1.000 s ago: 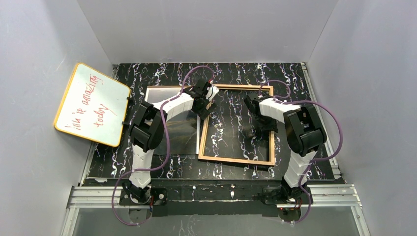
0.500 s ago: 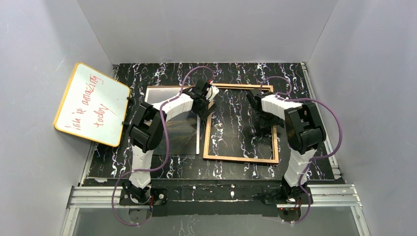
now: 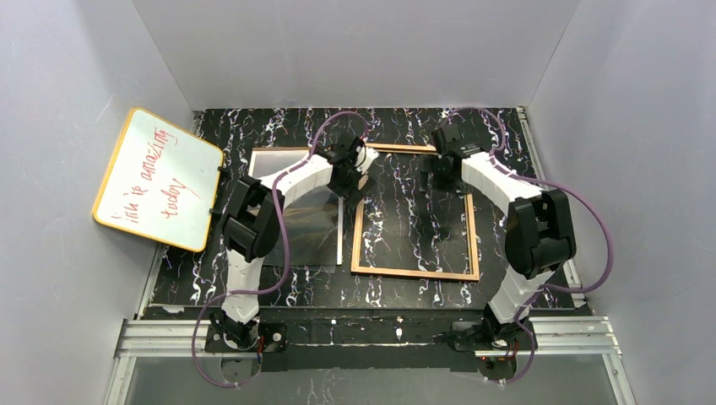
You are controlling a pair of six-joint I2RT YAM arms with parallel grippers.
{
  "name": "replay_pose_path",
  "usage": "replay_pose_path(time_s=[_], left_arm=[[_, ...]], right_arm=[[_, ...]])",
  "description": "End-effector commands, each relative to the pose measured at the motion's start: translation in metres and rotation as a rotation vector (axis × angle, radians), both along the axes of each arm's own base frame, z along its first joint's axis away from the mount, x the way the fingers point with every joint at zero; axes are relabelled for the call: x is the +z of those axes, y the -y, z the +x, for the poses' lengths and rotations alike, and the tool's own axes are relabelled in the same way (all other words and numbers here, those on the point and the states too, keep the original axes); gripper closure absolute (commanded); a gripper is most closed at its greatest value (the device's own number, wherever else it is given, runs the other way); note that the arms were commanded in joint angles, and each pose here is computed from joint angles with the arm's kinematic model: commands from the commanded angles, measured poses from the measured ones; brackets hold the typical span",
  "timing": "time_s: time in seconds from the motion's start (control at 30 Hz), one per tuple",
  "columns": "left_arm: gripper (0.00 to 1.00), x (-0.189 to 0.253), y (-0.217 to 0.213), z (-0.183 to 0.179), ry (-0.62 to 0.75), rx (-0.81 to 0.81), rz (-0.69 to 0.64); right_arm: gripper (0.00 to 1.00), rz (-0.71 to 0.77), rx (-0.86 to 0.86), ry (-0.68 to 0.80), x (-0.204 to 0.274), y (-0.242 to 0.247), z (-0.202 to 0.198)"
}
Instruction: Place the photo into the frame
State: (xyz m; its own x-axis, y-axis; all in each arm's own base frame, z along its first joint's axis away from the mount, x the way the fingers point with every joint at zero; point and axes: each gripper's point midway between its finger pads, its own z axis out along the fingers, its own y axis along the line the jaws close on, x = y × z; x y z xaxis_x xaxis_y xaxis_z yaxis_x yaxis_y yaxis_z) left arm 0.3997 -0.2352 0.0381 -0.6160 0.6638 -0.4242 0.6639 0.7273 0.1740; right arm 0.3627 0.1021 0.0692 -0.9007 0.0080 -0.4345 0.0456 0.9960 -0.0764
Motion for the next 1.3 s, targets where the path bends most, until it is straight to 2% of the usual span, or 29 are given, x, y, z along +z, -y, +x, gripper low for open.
replay_pose_path(time_s=[0.0,0.1,0.2,0.33,0.47,0.63,0.87,1.27], left_arm=[[0.02,0.090,-0.001,0.016,0.039,0.037,-0.122],[0.02,0.131,-0.035,0.042,0.058,0.107,-0.173],[0.02,0.145,-0.101,0.067,0.108,0.224,-0.111],[0.02,0.120,-0.182,0.073,0.124,0.362,0.040],[0.02,0.091,-0.223,0.062,0.115,0.424,0.150],[0.08,0.064,-0.238,0.050,0.095,0.446,0.222],[0.22,0.033,-0.241,0.037,0.048,0.442,0.249],[0.26,0.002,-0.242,0.024,-0.021,0.420,0.267]], right_arm=[[0.02,0.382,0.102,0.179,0.081,-0.073,0.039],[0.01,0.580,0.159,0.182,0.104,-0.117,0.047],[0.01,0.701,0.233,0.165,0.114,-0.173,0.049],[0.01,0.735,0.252,0.131,0.111,-0.239,0.046],[0.05,0.745,0.222,0.116,0.097,-0.290,0.043],[0.07,0.645,0.158,0.107,0.062,-0.314,0.049],[0.09,0.548,0.075,0.123,0.020,-0.304,0.058],[0.11,0.484,0.047,0.109,-0.022,-0.301,0.068]])
